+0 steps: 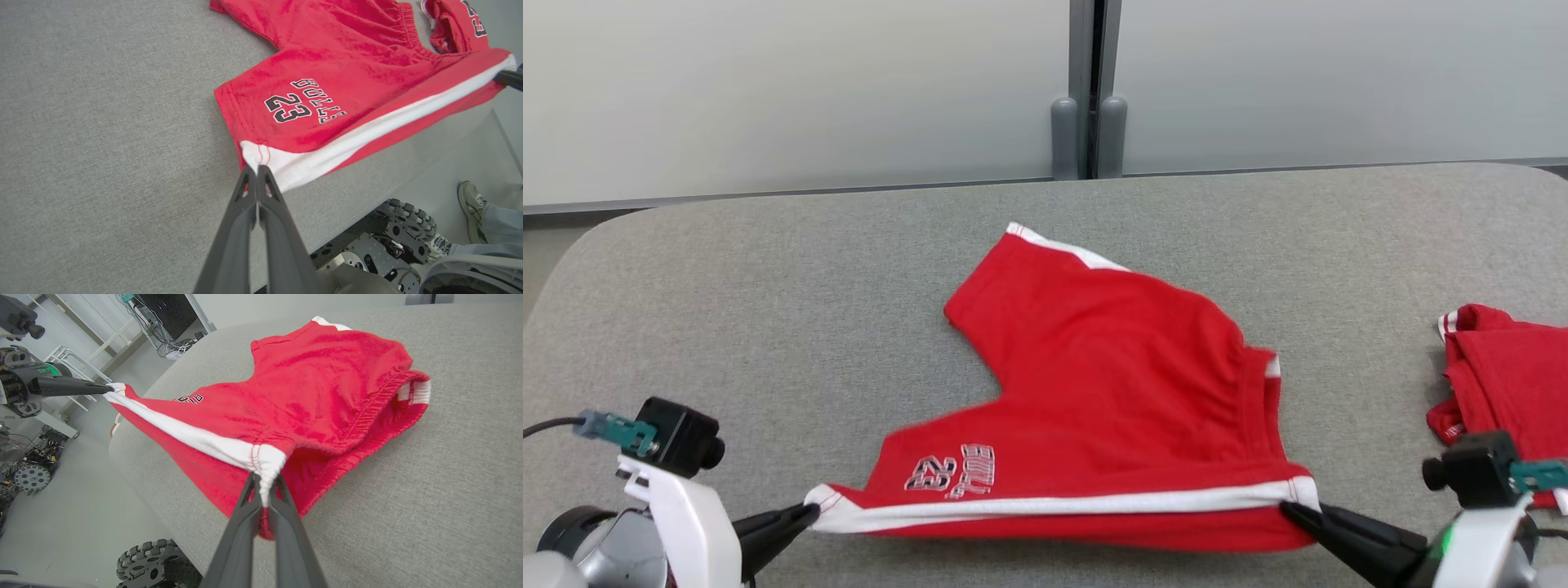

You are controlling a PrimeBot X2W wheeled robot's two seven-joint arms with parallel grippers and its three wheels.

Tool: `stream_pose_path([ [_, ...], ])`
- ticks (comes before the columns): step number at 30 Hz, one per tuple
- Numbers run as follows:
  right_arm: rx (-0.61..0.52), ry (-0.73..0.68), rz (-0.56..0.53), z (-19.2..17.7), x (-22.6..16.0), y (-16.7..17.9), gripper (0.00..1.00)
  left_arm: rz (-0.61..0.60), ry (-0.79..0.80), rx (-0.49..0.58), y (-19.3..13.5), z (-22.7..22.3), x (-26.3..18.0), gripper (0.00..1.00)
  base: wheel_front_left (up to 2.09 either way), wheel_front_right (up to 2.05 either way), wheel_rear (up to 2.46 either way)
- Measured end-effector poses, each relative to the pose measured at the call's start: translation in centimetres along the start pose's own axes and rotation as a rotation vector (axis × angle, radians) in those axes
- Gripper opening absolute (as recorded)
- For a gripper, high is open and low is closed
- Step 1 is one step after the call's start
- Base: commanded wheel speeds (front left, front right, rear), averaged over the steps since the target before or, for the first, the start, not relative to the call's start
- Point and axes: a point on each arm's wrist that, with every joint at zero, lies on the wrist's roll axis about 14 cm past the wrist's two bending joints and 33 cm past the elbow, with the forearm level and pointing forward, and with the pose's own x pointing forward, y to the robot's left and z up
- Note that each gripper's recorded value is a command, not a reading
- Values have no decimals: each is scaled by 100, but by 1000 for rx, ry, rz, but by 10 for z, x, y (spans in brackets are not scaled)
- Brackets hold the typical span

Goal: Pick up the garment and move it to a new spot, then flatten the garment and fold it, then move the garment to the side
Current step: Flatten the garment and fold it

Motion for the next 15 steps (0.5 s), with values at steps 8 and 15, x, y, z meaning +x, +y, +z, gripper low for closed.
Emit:
stream_pose_path([
  [8,21,-61,-31,7,-16,-5,0,-8,-36,24,-11,17,-8,0,0,0,0],
  [15,71,-182,-70,28,-3,-19,0,-6,-115,126,0,77,16,0,0,0,0],
])
